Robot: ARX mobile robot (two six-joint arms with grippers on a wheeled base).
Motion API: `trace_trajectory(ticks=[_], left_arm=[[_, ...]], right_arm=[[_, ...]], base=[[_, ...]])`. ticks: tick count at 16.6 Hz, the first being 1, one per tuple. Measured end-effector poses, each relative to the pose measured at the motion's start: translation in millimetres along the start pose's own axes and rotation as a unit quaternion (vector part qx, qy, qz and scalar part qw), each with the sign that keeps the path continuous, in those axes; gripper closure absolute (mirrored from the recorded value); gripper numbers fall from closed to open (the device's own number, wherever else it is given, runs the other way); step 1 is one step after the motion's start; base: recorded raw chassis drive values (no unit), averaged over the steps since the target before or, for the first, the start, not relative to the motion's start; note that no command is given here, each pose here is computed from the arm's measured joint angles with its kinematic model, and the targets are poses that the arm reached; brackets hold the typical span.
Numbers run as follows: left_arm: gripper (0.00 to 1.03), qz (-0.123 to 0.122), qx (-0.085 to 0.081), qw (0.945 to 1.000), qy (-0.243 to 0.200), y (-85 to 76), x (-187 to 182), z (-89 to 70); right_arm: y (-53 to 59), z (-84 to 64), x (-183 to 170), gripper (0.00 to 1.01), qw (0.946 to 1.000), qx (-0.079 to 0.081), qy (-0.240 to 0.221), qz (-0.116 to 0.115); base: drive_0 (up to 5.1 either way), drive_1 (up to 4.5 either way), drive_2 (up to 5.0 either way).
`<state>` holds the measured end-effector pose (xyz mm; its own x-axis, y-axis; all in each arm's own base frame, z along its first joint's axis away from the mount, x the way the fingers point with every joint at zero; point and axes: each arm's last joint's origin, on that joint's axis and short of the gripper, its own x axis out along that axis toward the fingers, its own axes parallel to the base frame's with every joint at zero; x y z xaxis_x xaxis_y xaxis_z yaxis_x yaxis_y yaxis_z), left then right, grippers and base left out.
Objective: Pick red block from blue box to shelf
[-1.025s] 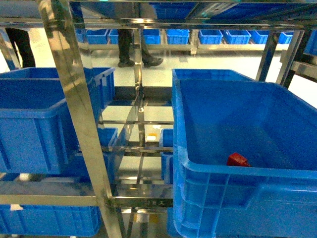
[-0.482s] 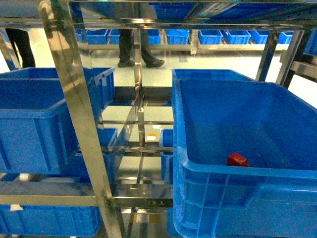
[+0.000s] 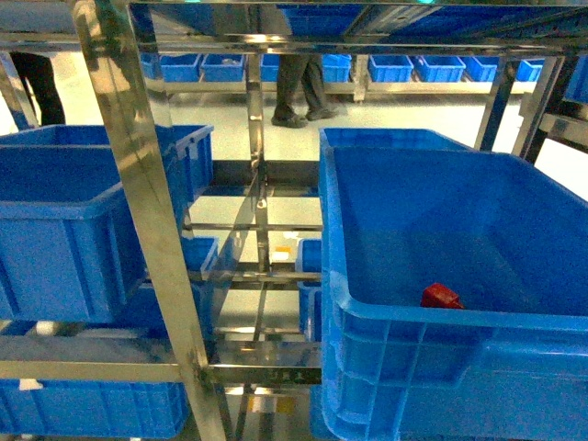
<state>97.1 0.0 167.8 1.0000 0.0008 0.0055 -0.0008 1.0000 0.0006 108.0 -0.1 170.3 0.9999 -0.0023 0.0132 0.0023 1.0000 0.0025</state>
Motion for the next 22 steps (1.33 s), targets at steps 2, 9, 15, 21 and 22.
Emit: trace_trajectory(ticks=[2, 9, 15, 21, 22], left_arm=[[0.05, 0.0, 0.0, 1.0, 0.0, 0.0, 0.0, 0.0], [0.05, 0.0, 0.0, 1.0, 0.0, 0.0, 0.0, 0.0], [0.05, 0.0, 0.0, 1.0, 0.0, 0.0, 0.0, 0.0], [0.05, 0.0, 0.0, 1.0, 0.0, 0.0, 0.0, 0.0], [0.05, 0.0, 0.0, 1.0, 0.0, 0.0, 0.0, 0.0]], right_arm=[[0.0, -2.3, -10.7, 0.99, 1.0, 0.0, 0.002, 0.001], [0.0, -2.9, -10.8, 0.82, 1.0, 0.0, 0.005, 0.001], [0.0, -2.9, -10.8, 0.26, 1.0, 0.0, 0.005, 0.001], [0.0, -2.9, -10.8, 0.03, 1.0, 0.0, 0.005, 0.001], [0.0, -2.9, -10.8, 0.03, 1.0, 0.0, 0.005, 0.001]], base=[[0.0, 0.0, 0.0], [0.0, 0.0, 0.0], [0.0, 0.0, 0.0], [0.0, 0.0, 0.0], [0.0, 0.0, 0.0]])
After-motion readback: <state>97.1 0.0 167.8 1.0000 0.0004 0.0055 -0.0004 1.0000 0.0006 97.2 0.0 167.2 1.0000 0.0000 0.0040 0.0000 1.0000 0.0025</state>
